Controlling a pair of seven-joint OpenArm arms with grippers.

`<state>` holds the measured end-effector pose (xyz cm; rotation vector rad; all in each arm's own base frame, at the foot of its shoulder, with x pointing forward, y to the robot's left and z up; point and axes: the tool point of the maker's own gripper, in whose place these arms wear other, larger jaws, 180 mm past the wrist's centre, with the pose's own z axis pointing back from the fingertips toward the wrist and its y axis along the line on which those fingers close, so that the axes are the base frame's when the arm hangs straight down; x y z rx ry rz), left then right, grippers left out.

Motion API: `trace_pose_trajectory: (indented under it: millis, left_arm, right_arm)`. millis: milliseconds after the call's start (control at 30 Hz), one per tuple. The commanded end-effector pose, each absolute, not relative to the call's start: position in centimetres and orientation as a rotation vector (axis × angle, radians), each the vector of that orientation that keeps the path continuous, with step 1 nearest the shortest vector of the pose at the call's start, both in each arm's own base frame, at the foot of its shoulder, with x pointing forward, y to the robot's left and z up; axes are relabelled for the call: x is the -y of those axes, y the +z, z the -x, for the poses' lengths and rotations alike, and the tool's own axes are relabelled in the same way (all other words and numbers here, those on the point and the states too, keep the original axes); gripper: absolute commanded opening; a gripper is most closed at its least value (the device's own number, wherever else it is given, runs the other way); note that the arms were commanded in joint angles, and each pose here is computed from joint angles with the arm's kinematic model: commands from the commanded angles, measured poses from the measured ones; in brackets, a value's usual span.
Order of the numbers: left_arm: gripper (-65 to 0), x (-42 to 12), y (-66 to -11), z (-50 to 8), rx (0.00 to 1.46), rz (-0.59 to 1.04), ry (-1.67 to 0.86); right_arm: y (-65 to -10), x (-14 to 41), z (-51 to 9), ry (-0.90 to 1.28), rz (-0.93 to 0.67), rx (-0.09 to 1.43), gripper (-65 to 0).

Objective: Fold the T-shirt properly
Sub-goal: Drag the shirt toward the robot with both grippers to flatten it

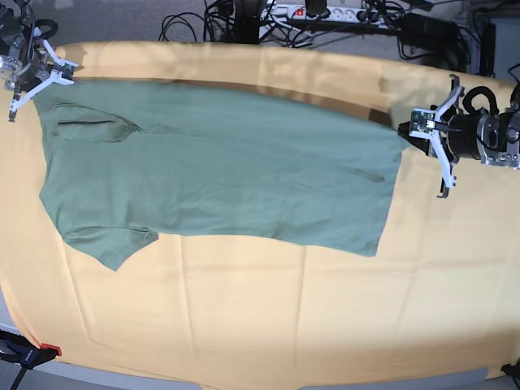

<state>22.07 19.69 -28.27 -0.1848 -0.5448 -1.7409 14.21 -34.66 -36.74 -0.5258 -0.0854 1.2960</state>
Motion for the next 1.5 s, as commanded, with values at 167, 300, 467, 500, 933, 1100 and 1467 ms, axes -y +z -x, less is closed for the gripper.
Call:
trace_pose_trajectory:
  millis: [167, 300, 467, 500, 933, 1100, 1467]
  left_arm:
    - [-65.0, -20.5, -28.0, -21.4, 0.519, 0.180, -1.732]
    - [-65.0, -21.0, -29.8, -19.2, 0.440, 0.225, -1.719]
    - [-65.0, -22.1, -30.6, -18.4, 0.374, 0.202, -1.716]
    - [-65.0, -22.1, -30.6, -18.4, 0.374, 0.203, -1.715]
    - [-65.0, -21.5, -30.3, -17.7, 0.363, 0.281, -1.607]
    - [-65.0, -21.5, -29.7, -17.3, 0.356, 0.297, -1.591]
    - [-65.0, -20.3, -28.8, -16.6, 0.379, 0.378, -1.535]
  right_arm:
    - [-35.5, 36.0, -15.1, 1.286, 0.609, 0.061, -65.0]
    - [-36.6, 34.9, -13.3, 1.287, 0.480, 0.022, -65.0]
    - [-37.3, 34.0, -12.1, 1.273, 0.390, 0.007, -65.0]
    - [-37.2, 34.1, -12.2, 1.272, 0.391, 0.008, -65.0]
    - [-37.2, 34.9, -11.0, 1.273, 0.390, -0.079, -65.0]
    - [-37.2, 35.1, -10.4, 1.249, 0.378, -0.115, -65.0]
    - [-37.3, 35.1, -10.2, 1.250, 0.368, -0.122, -65.0]
